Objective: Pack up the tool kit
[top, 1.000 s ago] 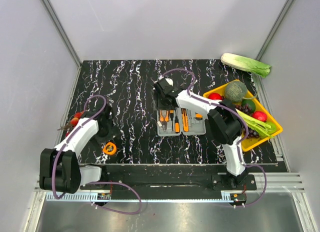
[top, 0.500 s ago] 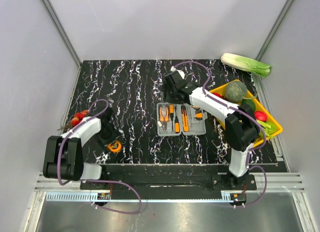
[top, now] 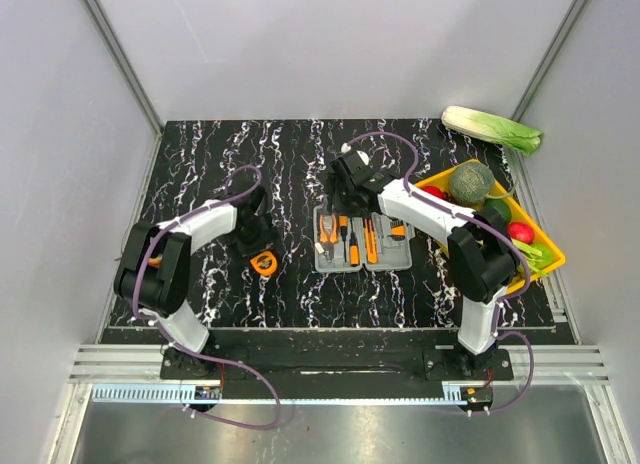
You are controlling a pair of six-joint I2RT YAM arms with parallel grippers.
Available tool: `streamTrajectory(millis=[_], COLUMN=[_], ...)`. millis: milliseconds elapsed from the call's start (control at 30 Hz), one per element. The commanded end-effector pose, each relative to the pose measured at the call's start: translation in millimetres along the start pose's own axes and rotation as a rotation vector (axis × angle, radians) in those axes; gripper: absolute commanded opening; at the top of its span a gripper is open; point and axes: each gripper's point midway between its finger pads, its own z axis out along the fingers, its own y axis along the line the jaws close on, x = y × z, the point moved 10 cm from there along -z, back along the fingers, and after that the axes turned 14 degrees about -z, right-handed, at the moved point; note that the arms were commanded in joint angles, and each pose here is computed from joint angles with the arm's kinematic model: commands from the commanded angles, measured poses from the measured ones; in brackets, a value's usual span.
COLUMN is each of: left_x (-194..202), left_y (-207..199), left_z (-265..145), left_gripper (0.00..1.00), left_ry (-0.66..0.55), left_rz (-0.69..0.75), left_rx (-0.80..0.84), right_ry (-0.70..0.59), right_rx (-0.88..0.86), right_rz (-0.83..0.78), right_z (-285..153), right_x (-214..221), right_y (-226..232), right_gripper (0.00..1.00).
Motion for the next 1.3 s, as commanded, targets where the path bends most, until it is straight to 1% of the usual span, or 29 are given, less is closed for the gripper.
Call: streamTrajectory(millis=[0,33,67,167,300,400,500,567,733,1000,1267], left_x=[-18,-20,-21,-31,-57,-71,-74,-71,-64,-67,-72], left_y=[-23,-24,-24,-16,17,45,63,70,85,92,94], left_z=[-11,-16,-20,-35,-62,-92,-118,-127,-131,-116,-116], left_gripper=[0.97,0.99,0.99,0.99,0.99,0.99,0.99,0.99,0.99,0.99,0.99], left_ry=[-0.088,-0.105,-0.118,-0.182,-0.293,-0.403,-0.493,-0.525,-0.538,-0.468,-0.471], left_rz=[0.008,0.009,0.011,-0.022,-0.149,-0.241,-0.28,-0.287,-0.301,-0.309,-0.311], left_rx=[0.099,0.104,0.106,0.107,0.115,0.128,0.161,0.179,0.199,0.213,0.211], right_ry=[-0.061,-0.069,-0.07,-0.075,-0.068,-0.033,0.004,0.026,0.08,0.096,0.085], right_rx=[-0.105,-0.114,-0.12,-0.148,-0.2,-0.267,-0.278,-0.277,-0.219,-0.147,-0.178], right_rz=[-0.062,-0.079,-0.102,-0.158,-0.266,-0.378,-0.493,-0.545,-0.577,-0.638,-0.638], right_z=[-23,-26,-27,-30,-29,-22,-14,-8,15,43,57], right_x=[-10,-10,-9,-5,9,25,43,55,73,80,78], right_y=[10,14,19,35,70,104,138,158,177,177,189], right_gripper=[0.79,0.83,0.86,0.91,0.92,0.92,0.92,0.92,0.91,0.91,0.91])
